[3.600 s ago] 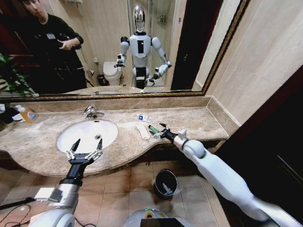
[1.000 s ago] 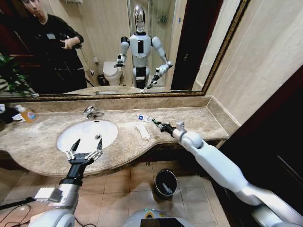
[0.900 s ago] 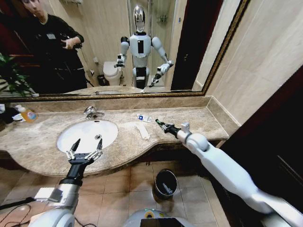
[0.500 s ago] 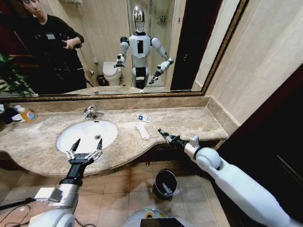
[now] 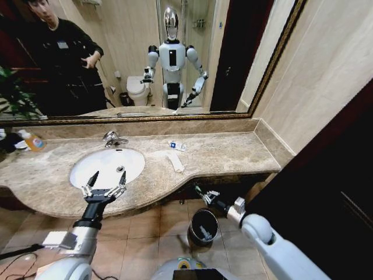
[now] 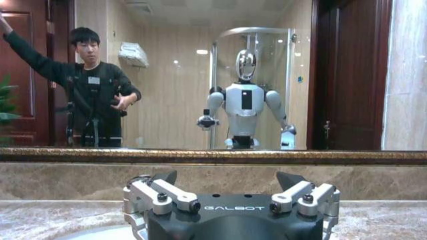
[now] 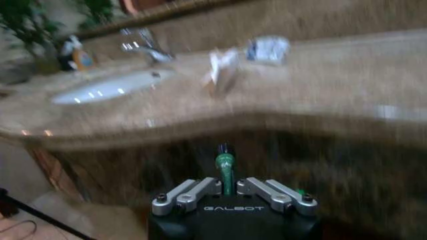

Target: Pick up the trash from the sink and place it in the trash bin.

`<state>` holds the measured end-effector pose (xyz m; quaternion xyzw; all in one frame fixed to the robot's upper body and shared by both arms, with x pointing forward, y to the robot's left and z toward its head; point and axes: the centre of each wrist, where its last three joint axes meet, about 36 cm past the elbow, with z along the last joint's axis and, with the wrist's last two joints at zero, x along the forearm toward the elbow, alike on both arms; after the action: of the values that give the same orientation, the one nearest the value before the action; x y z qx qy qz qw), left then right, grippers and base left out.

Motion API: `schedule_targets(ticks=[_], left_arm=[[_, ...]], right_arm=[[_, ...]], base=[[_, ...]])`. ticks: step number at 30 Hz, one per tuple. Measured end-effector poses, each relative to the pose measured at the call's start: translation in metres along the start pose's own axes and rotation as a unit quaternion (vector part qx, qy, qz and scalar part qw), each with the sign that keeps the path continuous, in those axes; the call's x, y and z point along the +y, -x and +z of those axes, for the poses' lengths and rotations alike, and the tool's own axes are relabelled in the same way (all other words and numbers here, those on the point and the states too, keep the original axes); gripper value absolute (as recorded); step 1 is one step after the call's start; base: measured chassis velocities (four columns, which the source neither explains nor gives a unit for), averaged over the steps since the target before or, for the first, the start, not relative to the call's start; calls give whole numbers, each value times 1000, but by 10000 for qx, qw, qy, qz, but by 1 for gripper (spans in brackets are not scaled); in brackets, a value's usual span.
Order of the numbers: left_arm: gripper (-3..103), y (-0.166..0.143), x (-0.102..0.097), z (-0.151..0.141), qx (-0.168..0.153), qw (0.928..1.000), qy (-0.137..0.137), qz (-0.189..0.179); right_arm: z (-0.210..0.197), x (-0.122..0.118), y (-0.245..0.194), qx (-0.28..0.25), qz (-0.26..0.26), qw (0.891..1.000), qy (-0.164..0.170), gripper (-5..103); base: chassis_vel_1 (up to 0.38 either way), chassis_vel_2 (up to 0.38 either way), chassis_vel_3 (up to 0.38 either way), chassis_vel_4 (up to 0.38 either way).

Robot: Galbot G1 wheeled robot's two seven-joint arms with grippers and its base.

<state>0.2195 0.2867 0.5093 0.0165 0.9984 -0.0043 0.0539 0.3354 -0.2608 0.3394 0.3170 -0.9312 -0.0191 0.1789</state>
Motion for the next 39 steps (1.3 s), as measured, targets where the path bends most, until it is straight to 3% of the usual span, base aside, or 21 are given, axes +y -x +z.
schedule_targets(ticks=[11,20,31,35,39], left_arm=[[100,0,0,0,0,10000,0,0],[100,0,0,0,0,10000,0,0],[100,0,0,0,0,10000,0,0],[100,0,0,0,0,10000,0,0],[100,0,0,0,0,10000,0,0]], right_arm=[[83,-10,22,572,789,9952,47,7],[137,-18,48,878,1584,9835,-14,7],[174,-28,59,1043,1484,9824,-438,4],[179,-24,61,1048,1424,9833,-424,14],[181,-17,65,1034,1406,9834,-488,30]], base=[[0,0,0,0],[0,0,0,0],[0,0,0,0],[0,0,0,0],[0,0,0,0]])
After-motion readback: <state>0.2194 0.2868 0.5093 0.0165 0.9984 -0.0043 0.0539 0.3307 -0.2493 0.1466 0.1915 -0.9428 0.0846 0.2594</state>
